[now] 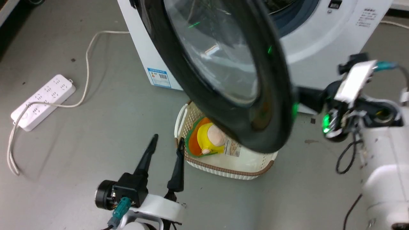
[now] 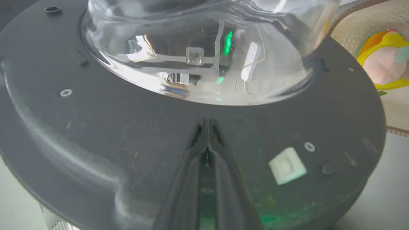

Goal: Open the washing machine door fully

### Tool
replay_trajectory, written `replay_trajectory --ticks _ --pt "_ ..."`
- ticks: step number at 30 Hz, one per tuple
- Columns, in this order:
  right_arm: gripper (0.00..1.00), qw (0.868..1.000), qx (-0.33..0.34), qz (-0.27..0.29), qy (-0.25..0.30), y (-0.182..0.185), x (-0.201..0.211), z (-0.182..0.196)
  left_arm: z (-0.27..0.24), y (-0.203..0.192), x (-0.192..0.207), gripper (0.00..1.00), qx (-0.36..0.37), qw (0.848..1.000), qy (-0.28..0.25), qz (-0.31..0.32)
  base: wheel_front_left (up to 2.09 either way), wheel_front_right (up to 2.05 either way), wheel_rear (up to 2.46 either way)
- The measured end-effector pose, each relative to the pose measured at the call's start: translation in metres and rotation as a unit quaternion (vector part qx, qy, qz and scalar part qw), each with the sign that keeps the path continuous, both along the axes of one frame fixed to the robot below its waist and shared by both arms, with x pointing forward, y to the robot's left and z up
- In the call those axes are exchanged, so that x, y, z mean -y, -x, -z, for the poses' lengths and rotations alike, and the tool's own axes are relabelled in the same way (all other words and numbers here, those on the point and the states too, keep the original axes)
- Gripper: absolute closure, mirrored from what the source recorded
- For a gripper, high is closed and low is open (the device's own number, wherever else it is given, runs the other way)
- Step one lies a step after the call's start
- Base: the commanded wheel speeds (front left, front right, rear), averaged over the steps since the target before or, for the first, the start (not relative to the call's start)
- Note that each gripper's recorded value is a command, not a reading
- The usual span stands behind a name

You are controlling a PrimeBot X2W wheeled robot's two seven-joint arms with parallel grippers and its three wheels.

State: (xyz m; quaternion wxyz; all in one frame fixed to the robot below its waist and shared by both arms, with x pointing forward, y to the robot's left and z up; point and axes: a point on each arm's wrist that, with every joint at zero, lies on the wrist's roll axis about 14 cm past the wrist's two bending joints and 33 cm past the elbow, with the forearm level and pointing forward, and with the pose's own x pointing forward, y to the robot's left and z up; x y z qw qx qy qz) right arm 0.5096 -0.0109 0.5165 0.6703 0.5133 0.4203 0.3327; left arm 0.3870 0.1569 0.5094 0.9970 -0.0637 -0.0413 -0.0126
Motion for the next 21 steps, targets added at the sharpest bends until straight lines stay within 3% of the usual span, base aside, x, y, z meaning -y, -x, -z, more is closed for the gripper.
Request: replay_trajectory --ticks 10,21 --pt "1.0 0.995 -0.007 -0.094 -0.034 0.067 -0.065 0.008 -0.004 0.015 0.0 0.0 0.004 1.0 -0.001 0.002 0.0 0.0 0.0" --pt "1.0 0.991 -0.002 -0.121 -0.047 0.098 -0.102 0.004 -0.002 0.03 -0.01 0.0 -0.001 1.0 -0.001 -0.017 0.0 0.0 0.0"
